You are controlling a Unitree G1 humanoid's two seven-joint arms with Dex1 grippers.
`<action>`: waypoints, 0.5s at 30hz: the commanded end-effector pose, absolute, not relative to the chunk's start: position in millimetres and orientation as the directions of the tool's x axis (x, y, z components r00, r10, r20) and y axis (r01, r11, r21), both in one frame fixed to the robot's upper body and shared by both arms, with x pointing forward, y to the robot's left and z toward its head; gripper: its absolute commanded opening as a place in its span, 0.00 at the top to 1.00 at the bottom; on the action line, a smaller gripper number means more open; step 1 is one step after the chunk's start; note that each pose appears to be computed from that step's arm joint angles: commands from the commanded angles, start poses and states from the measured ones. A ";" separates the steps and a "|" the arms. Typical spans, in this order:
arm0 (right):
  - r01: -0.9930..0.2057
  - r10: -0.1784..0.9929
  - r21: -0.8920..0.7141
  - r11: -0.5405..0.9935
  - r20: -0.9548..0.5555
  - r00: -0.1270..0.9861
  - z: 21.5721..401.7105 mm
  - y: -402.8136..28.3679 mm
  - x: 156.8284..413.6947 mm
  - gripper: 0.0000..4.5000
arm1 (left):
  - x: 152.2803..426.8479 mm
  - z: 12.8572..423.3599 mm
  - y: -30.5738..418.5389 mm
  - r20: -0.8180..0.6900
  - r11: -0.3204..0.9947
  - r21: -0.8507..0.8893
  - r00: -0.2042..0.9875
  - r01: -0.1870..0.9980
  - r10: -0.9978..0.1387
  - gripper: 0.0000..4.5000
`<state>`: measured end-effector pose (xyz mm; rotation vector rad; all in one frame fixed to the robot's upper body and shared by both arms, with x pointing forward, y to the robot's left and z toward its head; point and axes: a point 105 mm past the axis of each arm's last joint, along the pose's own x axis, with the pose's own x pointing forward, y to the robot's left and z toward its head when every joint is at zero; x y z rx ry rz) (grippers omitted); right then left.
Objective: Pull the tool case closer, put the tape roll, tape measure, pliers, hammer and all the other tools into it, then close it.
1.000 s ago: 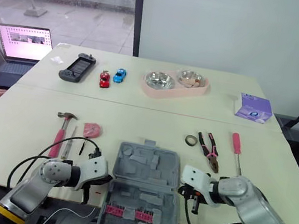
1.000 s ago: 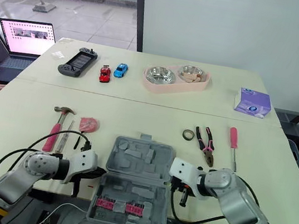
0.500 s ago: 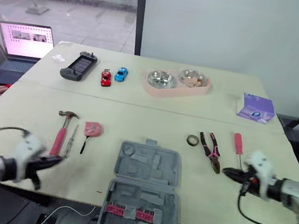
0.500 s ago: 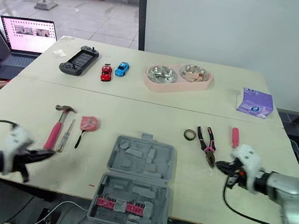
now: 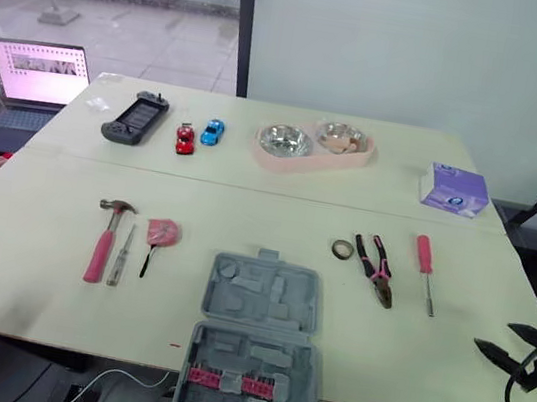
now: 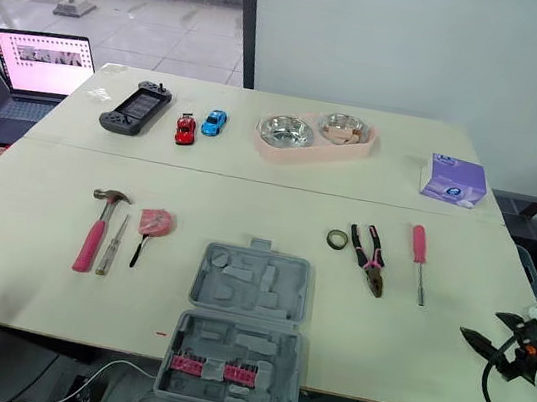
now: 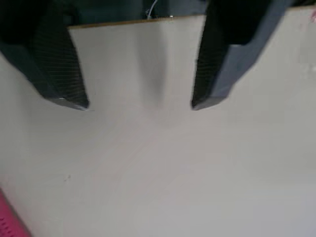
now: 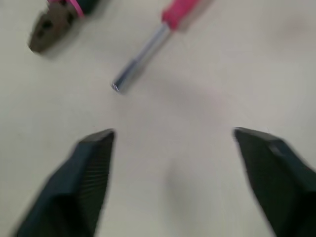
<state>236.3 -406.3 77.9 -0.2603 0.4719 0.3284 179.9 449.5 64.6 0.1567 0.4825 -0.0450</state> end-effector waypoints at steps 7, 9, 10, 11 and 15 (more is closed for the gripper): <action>-0.348 0.232 -0.202 0.915 -0.443 0.866 86.0 -409.7 240.7 0.00 | 191.8 77.2 445.8 -0.425 0.975 0.184 0.904 0.122 -0.033 0.01; -0.352 0.233 -0.210 0.912 -0.440 0.867 87.9 -407.9 242.0 0.00 | 193.8 77.3 443.0 -0.425 0.975 0.180 0.904 0.133 -0.045 0.01; -0.351 0.237 -0.209 0.913 -0.430 0.871 90.7 -406.3 243.6 0.00 | 194.9 77.5 440.9 -0.424 0.975 0.171 0.904 0.142 -0.057 0.01; -0.351 0.243 -0.205 0.914 -0.417 0.876 93.9 -404.1 245.3 0.00 | 196.3 78.1 438.4 -0.423 0.975 0.163 0.903 0.153 -0.071 0.01; -0.398 0.314 -0.167 0.902 -0.381 0.870 107.1 -375.3 252.5 0.00 | 210.5 83.5 411.5 -0.396 0.959 0.118 0.898 0.258 -0.193 0.01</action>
